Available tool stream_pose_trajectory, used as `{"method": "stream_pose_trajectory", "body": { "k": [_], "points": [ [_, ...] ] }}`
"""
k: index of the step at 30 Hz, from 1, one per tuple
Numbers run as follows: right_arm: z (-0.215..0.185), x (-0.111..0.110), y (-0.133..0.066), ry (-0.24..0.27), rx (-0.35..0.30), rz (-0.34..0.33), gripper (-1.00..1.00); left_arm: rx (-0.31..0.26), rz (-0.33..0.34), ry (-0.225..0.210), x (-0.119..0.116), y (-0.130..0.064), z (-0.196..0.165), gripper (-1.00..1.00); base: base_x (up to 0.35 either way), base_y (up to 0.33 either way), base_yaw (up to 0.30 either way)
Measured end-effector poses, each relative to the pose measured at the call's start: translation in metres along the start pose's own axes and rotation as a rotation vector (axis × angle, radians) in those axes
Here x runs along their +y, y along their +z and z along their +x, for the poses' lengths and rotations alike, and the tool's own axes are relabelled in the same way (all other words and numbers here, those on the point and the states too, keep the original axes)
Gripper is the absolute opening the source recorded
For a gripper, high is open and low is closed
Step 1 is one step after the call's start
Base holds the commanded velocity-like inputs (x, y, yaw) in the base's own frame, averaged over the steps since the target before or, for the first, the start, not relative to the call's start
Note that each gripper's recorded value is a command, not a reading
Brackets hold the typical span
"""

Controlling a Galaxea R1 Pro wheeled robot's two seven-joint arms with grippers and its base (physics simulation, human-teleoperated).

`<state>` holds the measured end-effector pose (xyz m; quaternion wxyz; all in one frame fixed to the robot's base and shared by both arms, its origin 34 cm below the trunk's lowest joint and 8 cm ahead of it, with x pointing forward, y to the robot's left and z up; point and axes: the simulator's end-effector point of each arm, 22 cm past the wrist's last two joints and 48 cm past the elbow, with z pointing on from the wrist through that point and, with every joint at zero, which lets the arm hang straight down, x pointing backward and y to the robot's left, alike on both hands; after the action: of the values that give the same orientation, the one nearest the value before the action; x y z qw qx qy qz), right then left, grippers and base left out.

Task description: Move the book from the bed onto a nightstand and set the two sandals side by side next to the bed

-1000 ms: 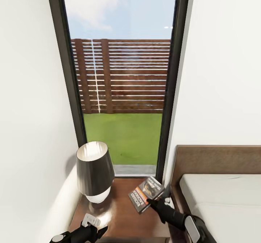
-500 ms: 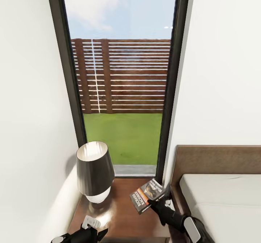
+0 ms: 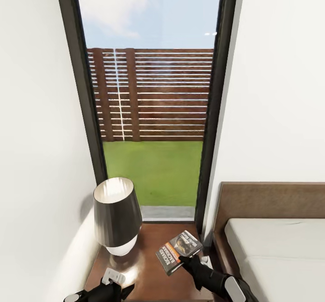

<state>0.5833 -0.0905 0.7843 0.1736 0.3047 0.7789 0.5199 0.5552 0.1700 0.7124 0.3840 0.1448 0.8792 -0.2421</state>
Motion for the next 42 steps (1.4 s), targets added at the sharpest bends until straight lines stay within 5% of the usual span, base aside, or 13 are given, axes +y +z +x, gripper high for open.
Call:
{"method": "stream_pose_trajectory", "body": {
  "k": [42],
  "points": [
    [-0.002,-0.015,0.008,0.000,0.000,0.000,-1.00,-0.001,0.000,-0.004,0.007,0.011,0.011,1.00,0.048,0.000,0.000]
  ]
}}
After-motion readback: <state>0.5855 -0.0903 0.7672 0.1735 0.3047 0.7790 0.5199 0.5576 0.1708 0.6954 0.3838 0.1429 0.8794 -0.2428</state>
